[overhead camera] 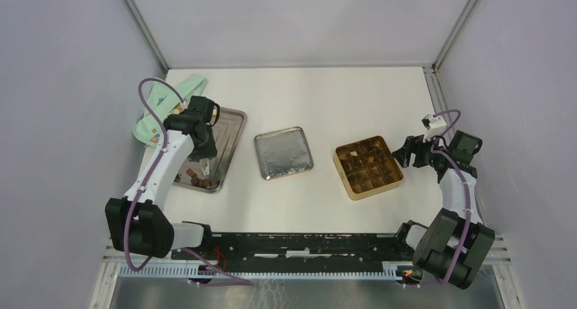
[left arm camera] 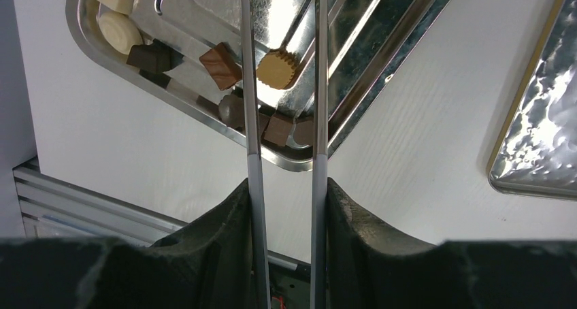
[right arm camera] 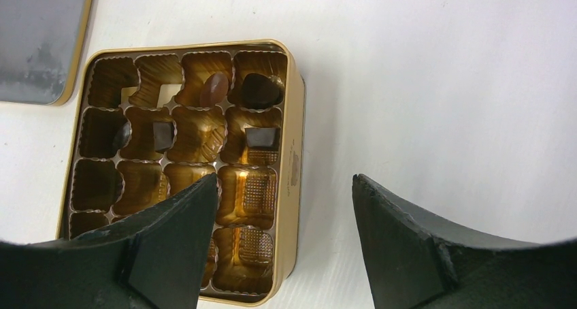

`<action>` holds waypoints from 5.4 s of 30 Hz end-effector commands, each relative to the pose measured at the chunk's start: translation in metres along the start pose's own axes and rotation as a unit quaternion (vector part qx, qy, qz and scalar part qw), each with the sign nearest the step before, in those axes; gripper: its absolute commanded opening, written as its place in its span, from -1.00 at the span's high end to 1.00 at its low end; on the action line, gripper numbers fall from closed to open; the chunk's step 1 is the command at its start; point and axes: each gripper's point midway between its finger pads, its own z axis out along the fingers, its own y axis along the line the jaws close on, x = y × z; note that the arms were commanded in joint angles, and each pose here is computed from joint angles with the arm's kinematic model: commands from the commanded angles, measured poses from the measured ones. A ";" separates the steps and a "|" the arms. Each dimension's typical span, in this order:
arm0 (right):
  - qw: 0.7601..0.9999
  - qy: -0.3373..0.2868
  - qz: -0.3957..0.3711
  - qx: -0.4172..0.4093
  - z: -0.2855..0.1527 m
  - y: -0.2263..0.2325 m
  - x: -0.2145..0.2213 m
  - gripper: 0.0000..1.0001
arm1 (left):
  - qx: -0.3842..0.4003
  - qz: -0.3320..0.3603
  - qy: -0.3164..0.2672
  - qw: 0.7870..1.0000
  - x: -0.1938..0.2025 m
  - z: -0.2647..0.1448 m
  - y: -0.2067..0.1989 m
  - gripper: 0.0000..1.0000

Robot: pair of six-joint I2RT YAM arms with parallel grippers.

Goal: Pack the chocolate
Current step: Pick up the fake chocolate from the plate, then pick up the packing box from the center of the board.

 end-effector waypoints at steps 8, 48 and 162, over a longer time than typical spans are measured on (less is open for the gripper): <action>1.000 -0.014 -0.016 -0.001 0.001 -0.002 -0.005 -0.56 | -0.002 0.001 0.033 0.999 0.005 0.011 0.007 0.11; 1.000 -0.011 -0.013 -0.003 0.002 -0.003 -0.004 -0.56 | 0.019 -0.006 0.093 0.995 0.019 0.029 0.000 0.27; 0.972 0.193 -0.132 -0.018 0.074 -0.005 0.019 0.71 | 0.470 0.383 -0.122 0.786 0.127 -0.177 -0.304 0.96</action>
